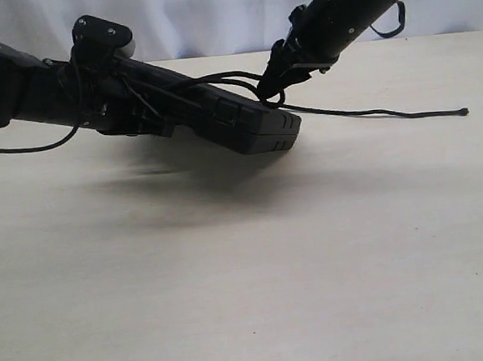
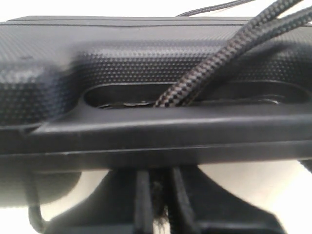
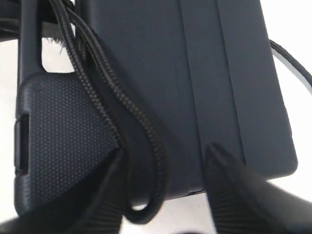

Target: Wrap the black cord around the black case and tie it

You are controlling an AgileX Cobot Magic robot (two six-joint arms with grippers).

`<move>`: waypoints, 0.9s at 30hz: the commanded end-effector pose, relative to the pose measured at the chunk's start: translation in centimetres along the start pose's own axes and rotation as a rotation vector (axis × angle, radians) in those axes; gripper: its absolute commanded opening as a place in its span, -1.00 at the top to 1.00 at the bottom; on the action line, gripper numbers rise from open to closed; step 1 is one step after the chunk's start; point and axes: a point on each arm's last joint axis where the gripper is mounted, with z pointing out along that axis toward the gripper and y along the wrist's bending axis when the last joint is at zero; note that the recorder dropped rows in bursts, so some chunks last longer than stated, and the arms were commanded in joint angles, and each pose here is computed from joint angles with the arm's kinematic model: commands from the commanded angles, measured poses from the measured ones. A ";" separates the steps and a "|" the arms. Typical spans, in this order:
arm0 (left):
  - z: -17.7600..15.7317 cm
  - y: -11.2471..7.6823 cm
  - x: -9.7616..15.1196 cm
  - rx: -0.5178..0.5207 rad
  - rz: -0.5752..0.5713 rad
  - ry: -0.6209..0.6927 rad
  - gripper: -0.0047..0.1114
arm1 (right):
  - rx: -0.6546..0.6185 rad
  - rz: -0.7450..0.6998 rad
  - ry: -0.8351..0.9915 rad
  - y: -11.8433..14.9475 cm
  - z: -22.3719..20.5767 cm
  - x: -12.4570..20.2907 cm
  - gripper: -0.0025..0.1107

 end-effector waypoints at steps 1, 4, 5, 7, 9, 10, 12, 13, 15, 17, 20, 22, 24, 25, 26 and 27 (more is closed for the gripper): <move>-0.4 -0.1 -0.6 -0.006 0.001 -0.021 0.92 | 0.005 -0.026 -0.010 0.0 -0.2 -0.1 0.53; -0.4 -0.1 -0.6 -0.006 0.001 -0.021 0.92 | -0.005 -0.058 -0.005 0.5 0.1 -0.3 0.80; -0.4 -0.1 -0.6 -0.006 0.001 -0.021 0.92 | -0.008 -0.063 -0.007 0.8 0.3 -0.4 0.88; -0.4 -0.1 -0.6 -0.006 0.001 -0.021 0.92 | -0.017 -0.079 -0.008 1.6 0.7 -0.8 0.88; -0.4 -0.1 -0.6 -0.001 0.001 -0.020 0.92 | -0.026 -0.098 -0.006 2.5 1.2 -1.1 0.88; -0.4 -0.1 -0.6 -0.001 0.001 -0.020 0.91 | -0.029 -0.105 -0.005 2.8 1.3 -1.2 0.88; -0.4 -0.1 -0.5 -0.001 0.034 -0.011 0.82 | -0.026 -0.121 -0.012 3.5 1.5 -1.5 0.88; -0.4 -0.2 -0.3 0.006 0.077 0.004 0.74 | -0.018 -0.115 -0.021 3.5 1.3 -1.7 0.88; -0.5 -0.3 -0.1 0.024 0.160 0.034 0.55 | 0.005 -0.112 -0.055 4.0 0.6 -2.2 0.88; -0.8 -0.5 -0.1 0.032 0.198 0.042 0.31 | 0.047 -0.114 -0.088 4.2 -0.5 -2.6 0.88; -2.2 -1.0 -1.0 0.059 0.212 0.013 0.04 | 0.098 -0.108 -0.150 4.7 -2.4 -3.3 0.88; -4.4 -1.6 -2.2 0.057 0.291 -0.024 -0.04 | 0.122 -0.095 -0.196 5.1 -3.6 -3.8 0.88; -6.4 -2.0 -2.9 0.057 0.381 -0.040 -0.03 | 0.129 -0.084 -0.213 5.3 -4.1 -3.9 0.88; -8.0 -2.4 -3.5 0.048 0.432 -0.065 -0.03 | 0.127 -0.080 -0.223 5.4 -4.3 -4.0 0.88; -9.1 -2.7 -4.0 0.039 0.442 -0.094 -0.03 | 0.118 -0.073 -0.232 5.6 -4.4 -4.1 0.88; -10.0 -2.8 -4.4 0.025 0.449 -0.120 -0.03 | 0.114 -0.069 -0.240 5.7 -4.5 -4.1 0.88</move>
